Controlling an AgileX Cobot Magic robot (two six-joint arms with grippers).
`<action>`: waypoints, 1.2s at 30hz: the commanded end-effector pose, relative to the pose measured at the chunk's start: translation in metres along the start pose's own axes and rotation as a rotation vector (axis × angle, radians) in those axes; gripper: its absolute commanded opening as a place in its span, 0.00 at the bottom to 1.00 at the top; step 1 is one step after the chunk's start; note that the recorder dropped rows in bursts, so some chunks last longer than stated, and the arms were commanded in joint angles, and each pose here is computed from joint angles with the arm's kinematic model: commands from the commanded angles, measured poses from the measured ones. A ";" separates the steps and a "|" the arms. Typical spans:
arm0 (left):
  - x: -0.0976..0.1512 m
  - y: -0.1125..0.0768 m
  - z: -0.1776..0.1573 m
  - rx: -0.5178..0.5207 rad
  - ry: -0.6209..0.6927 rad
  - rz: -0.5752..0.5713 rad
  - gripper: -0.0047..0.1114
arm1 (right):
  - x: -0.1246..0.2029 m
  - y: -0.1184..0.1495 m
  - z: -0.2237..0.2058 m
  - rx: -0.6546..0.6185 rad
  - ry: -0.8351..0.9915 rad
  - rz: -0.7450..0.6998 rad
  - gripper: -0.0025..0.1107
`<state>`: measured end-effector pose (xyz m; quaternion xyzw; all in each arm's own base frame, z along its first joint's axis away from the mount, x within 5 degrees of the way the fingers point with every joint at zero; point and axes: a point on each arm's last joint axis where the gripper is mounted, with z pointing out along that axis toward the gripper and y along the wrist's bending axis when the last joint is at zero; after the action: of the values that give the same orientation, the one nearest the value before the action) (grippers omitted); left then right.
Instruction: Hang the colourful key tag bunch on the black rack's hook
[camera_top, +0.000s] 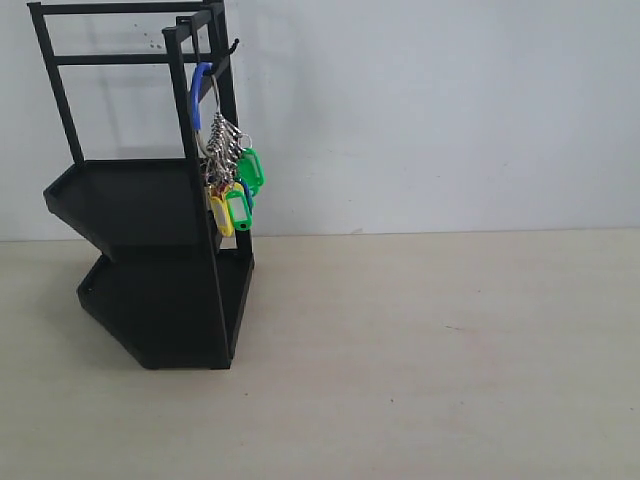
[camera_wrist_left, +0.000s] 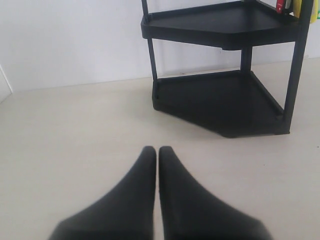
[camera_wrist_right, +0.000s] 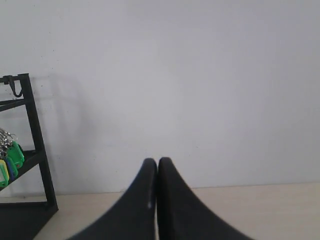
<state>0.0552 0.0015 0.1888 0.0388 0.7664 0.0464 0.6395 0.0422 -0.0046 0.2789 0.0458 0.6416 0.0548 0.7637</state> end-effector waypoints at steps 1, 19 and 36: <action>-0.001 0.000 0.000 0.001 -0.013 -0.002 0.08 | 0.000 0.000 0.000 -0.002 -0.009 0.002 0.02; -0.001 0.000 0.000 0.001 -0.011 -0.002 0.08 | 0.012 0.008 -0.001 -0.097 0.109 -0.161 0.02; -0.001 0.000 0.000 0.001 -0.012 -0.002 0.08 | 0.078 -0.002 0.001 -0.056 0.301 -0.073 0.02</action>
<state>0.0552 0.0015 0.1888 0.0388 0.7664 0.0464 0.6395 0.0548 0.0047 0.2125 -0.0065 0.7479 0.0523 0.6617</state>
